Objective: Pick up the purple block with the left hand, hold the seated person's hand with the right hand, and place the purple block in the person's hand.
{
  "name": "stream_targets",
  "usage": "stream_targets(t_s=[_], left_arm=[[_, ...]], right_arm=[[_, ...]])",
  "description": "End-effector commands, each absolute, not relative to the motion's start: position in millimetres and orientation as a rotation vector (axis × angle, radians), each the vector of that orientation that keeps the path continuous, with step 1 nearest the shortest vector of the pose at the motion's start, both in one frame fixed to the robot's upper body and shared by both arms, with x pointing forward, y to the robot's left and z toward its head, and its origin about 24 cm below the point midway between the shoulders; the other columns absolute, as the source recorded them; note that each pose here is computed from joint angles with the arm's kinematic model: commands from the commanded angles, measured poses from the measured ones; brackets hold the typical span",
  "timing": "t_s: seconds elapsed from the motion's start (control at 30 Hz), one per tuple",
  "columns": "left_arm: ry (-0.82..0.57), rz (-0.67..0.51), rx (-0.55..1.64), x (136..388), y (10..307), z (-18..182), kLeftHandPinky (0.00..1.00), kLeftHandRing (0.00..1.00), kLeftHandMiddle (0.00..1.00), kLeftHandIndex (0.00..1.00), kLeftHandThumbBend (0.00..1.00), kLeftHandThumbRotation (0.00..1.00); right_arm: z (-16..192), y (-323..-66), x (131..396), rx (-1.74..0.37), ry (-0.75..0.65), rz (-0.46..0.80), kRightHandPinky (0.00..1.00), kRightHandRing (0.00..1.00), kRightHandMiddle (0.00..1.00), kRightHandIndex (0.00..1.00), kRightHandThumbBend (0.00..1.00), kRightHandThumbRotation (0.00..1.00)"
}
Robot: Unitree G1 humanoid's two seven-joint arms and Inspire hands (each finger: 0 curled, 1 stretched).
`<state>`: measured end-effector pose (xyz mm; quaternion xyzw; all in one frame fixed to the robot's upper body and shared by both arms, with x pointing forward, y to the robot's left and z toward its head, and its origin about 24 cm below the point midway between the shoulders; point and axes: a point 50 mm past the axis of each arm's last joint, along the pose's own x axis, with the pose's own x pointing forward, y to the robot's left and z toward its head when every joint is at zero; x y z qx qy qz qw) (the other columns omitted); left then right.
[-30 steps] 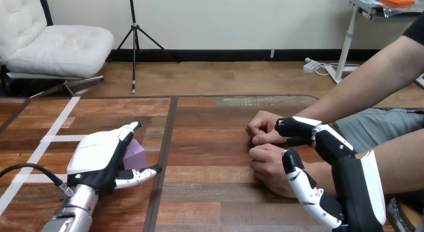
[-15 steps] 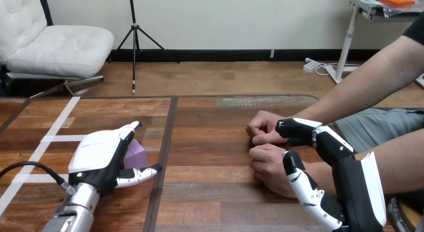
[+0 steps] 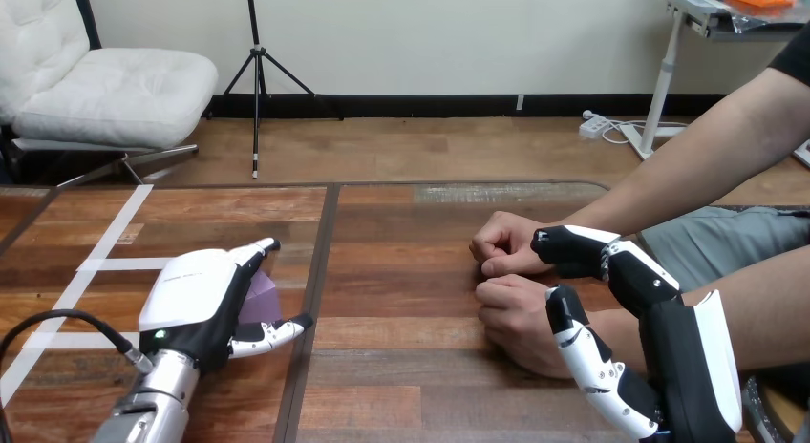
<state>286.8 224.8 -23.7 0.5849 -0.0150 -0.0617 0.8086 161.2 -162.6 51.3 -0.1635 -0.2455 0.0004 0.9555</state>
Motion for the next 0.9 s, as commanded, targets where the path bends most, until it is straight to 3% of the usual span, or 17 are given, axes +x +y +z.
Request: stream_targets(t_s=[0.0,0.37,0.87], left_arm=[[-0.114,-0.049,1.23,308.0,220.8,-1.0,0.66,0.73,0.78,0.81,0.57,0.35],[-0.105,-0.022,1.201,308.6,221.0,-1.2,0.57,0.63,0.66,0.72,0.55,0.05],[-0.093,-0.025,1.202,308.9,221.3,-2.3,0.48,0.51,0.55,0.62,0.55,0.0]], right_arm=[[66.4,-161.7,166.5,-0.346,-0.576,0.007,0.65,0.69,0.7,0.69,0.34,0.55],[66.5,-161.9,166.9,-0.344,-0.574,0.012,0.65,0.69,0.7,0.69,0.35,0.56],[66.6,-162.9,167.0,-0.354,-0.575,0.014,0.67,0.7,0.7,0.69,0.36,0.59]])
